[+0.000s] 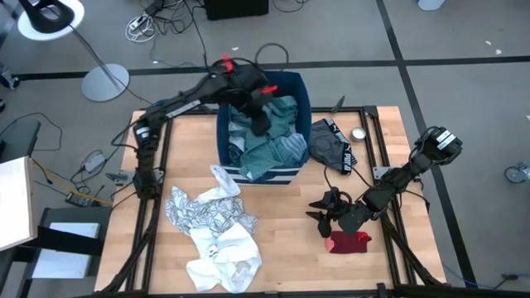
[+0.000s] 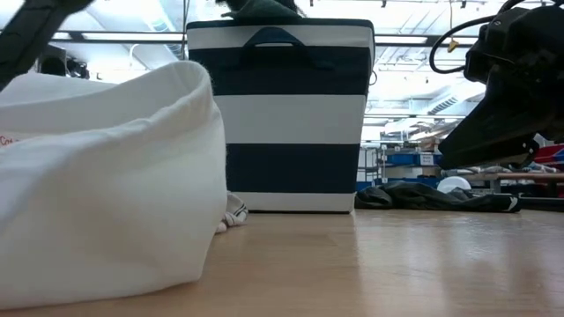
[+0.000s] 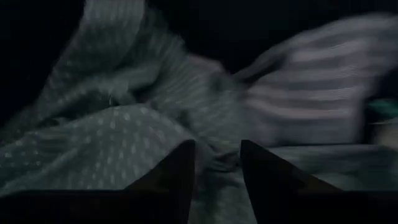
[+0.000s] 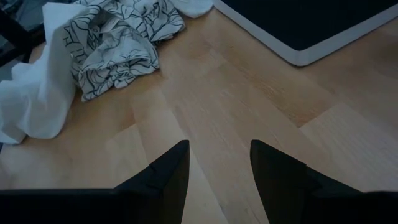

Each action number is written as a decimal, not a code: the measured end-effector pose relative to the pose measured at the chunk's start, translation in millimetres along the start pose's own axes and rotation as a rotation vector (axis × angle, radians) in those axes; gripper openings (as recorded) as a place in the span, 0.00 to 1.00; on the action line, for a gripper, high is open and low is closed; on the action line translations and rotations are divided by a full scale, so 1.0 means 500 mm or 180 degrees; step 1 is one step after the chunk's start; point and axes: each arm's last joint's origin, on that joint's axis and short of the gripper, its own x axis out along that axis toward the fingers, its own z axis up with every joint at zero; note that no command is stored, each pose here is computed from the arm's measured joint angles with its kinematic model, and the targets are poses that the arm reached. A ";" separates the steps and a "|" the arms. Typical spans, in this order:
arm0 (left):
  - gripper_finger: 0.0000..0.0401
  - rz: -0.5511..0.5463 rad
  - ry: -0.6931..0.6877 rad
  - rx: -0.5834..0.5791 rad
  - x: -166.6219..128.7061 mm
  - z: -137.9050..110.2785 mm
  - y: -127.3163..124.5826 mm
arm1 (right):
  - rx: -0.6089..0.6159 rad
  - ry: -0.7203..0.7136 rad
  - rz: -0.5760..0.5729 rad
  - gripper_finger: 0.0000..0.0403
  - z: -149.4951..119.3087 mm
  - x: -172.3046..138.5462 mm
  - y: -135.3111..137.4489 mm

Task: Sort clothes
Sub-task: Put the green pattern shirt into the blue bin, then put the grey boxer into the blue bin

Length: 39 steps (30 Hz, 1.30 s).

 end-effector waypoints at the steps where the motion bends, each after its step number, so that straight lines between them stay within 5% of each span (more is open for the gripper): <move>1: 0.34 -0.0018 -0.0085 0.0014 -0.020 0.002 -0.011 | -0.0001 0.0000 -0.0001 0.42 0.000 0.000 0.000; 10: 0.34 -0.0142 -0.0605 0.0382 -0.157 -0.035 -0.150 | -0.0071 -0.0020 -0.0068 0.42 0.002 0.003 -0.004; 15: 0.34 -0.0158 -0.0990 0.0694 -0.241 -0.102 -0.232 | 0.0038 -0.0073 -0.0019 0.42 0.011 0.008 -0.003; 19: 0.34 -0.0344 -0.1451 0.0848 -0.290 -0.176 -0.278 | -0.0286 -0.0237 0.0302 0.42 0.034 0.007 0.016; 29: 0.34 -0.0739 -0.2035 0.0491 -0.256 -0.398 -0.246 | -0.0855 -0.0730 0.0661 0.42 0.164 -0.066 -0.012; 39: 0.34 -0.1033 -0.2477 0.0193 -0.166 -0.550 -0.195 | -0.0764 -0.0995 0.0775 0.42 0.220 -0.186 -0.083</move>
